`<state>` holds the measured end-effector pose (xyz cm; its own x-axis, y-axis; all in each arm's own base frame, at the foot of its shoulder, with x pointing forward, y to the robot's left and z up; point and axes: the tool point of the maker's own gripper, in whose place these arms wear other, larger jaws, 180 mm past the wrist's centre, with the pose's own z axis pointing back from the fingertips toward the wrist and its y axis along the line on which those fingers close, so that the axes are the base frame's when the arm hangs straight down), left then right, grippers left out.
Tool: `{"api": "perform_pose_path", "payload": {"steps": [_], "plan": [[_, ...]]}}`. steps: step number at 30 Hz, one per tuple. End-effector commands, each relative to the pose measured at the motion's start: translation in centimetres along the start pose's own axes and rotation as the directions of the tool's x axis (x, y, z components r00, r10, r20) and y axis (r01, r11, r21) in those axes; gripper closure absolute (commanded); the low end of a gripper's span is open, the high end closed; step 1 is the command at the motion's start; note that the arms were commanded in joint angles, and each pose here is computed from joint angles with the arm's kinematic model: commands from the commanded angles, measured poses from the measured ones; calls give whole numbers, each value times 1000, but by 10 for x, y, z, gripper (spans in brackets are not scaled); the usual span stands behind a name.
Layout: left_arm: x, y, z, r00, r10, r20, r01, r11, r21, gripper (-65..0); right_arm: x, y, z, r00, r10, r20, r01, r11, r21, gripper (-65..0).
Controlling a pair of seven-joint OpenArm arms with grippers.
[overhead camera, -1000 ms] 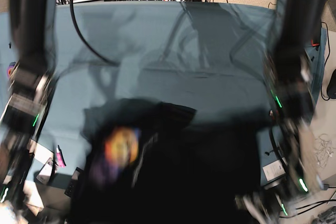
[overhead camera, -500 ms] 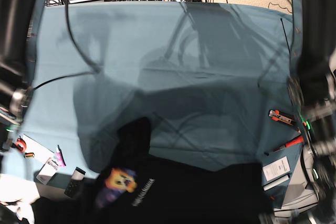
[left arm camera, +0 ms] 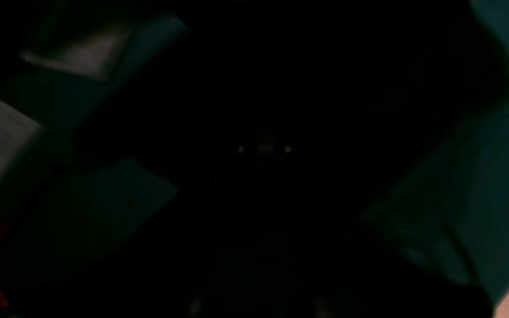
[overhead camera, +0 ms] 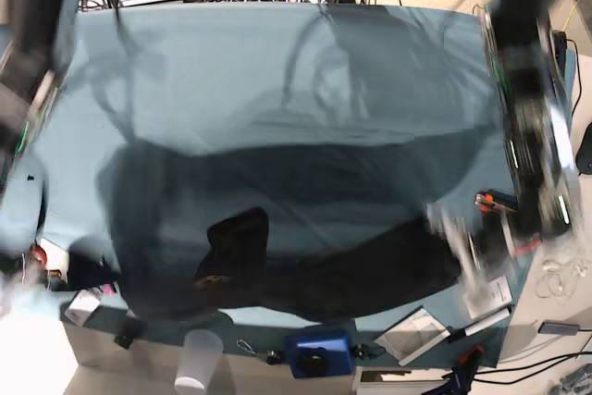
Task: Layout the t-shirt on the table in an organized manner, then fold the t-shirt properly
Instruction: 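Lift the shirt with both grippers and fling it flat across the table, then release the shirt and raise both grippers away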
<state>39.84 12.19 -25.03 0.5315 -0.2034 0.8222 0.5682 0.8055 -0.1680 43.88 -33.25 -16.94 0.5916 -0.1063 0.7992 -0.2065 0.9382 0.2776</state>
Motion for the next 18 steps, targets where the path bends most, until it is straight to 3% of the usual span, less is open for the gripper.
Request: {"api": "perform_pose_path", "payload": {"steps": [1, 6, 10, 18], "plan": [[4, 1, 6, 1000, -14, 22, 14, 1000, 10, 0, 15, -3, 18, 996, 25, 84, -24, 1000, -20, 0], [-52, -18, 7, 997, 27, -67, -28, 1000, -13, 0, -58, -20, 53, 999, 31, 45, -25, 993, -115, 0], [-89, -41, 14, 992, 36, -123, -39, 999, -27, 0, -92, -25, 89, 998, 57, 31, -50, 982, -182, 0], [-126, -64, 48, 986, 137, -100, -134, 990, 32, 0, -146, -34, 133, 997, 50, -61, -64, 964, -258, 0]]}}
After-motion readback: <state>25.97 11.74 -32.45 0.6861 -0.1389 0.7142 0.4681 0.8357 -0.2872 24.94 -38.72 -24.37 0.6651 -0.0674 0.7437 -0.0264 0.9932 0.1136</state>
